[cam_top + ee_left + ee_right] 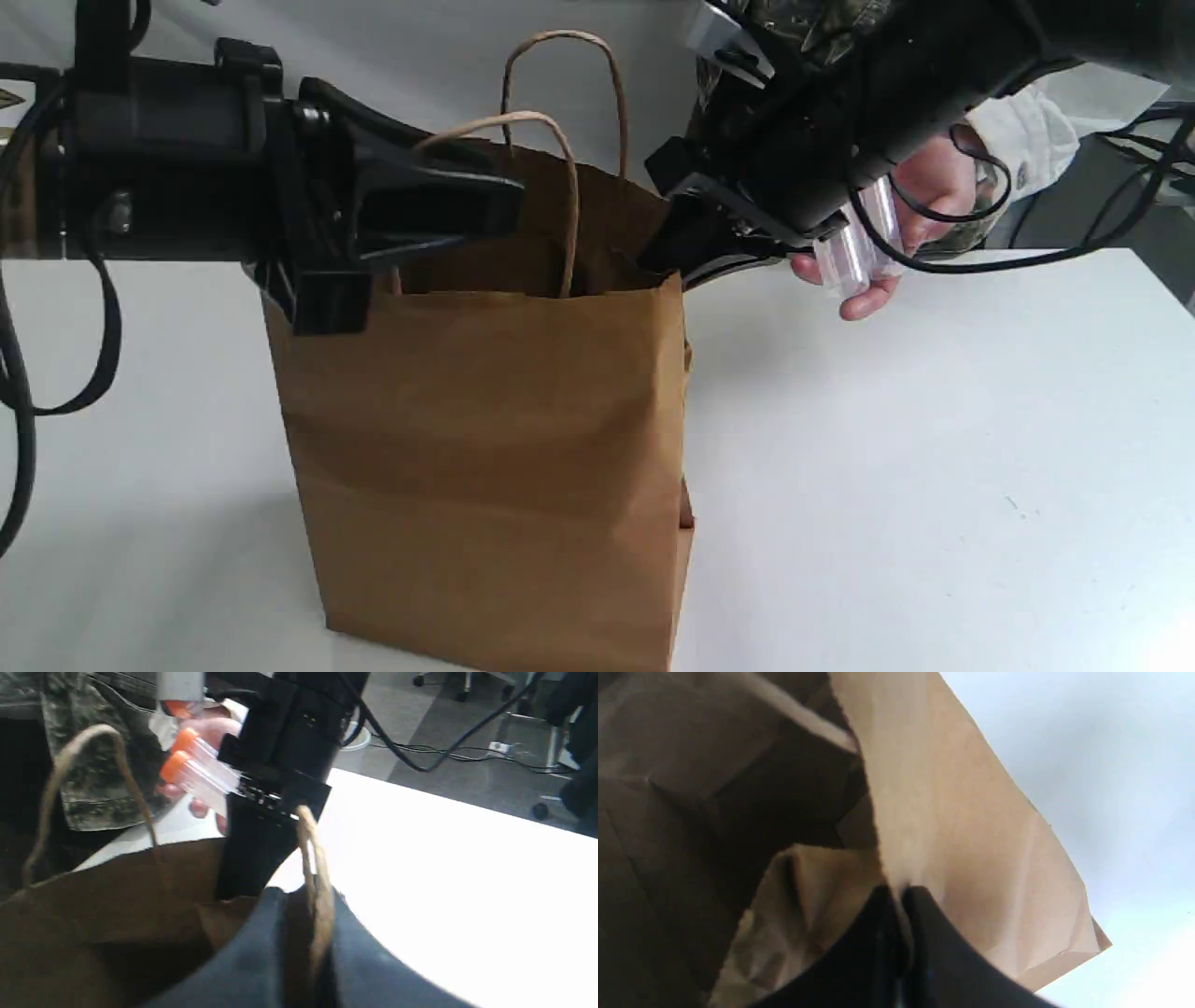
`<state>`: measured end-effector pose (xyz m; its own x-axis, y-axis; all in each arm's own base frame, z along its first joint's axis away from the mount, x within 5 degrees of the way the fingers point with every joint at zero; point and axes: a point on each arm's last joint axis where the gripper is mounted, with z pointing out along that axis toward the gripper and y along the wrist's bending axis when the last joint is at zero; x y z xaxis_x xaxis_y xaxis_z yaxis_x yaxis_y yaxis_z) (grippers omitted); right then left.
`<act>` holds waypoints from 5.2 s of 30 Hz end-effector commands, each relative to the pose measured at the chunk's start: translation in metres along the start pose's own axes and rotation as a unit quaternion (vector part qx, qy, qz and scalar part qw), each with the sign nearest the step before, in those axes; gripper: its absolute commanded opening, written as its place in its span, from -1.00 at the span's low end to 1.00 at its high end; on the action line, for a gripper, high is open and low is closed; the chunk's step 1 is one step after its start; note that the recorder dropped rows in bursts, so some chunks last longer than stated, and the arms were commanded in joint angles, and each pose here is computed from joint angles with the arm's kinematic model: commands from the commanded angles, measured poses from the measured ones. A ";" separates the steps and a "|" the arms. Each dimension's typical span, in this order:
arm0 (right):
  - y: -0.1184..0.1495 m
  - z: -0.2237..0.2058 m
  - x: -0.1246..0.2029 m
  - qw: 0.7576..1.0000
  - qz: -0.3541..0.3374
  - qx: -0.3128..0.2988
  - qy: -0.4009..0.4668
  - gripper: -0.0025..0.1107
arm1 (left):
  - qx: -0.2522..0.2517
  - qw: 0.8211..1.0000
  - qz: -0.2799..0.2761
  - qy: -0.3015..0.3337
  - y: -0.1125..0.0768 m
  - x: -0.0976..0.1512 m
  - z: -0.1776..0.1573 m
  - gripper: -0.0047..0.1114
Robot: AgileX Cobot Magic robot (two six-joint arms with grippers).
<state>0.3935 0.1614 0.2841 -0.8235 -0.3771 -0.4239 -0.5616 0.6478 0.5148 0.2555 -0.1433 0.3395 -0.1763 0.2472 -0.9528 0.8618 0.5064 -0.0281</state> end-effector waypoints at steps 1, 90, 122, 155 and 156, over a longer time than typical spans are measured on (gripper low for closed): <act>-0.004 0.002 0.004 1.000 0.004 0.022 0.020 -0.96 | -0.020 1.000 0.001 -0.020 -0.005 -0.011 -0.007 -0.92; 0.012 -0.040 -0.018 0.987 -0.042 0.113 -0.103 -0.57 | -0.036 0.998 -0.003 -0.046 -0.031 -0.016 -0.031 -0.64; 0.067 -0.121 -0.009 0.955 -0.123 0.184 -0.197 0.20 | -0.093 0.982 0.054 -0.153 -0.047 -0.076 -0.081 0.16; 0.153 -0.235 0.073 0.899 -0.163 0.288 -0.287 0.12 | -0.149 0.924 0.162 -0.312 -0.128 -0.101 -0.200 0.16; 0.155 -0.237 0.081 0.897 -0.163 0.294 -0.287 0.12 | -0.154 0.921 0.163 -0.319 -0.131 -0.101 -0.205 0.16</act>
<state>0.2327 0.0808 0.5057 -0.3542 -0.3100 -0.8823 -0.5063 0.8568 -0.0978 0.0720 -0.0709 0.4963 0.4442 -0.0396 -0.8951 0.6521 0.6994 0.2927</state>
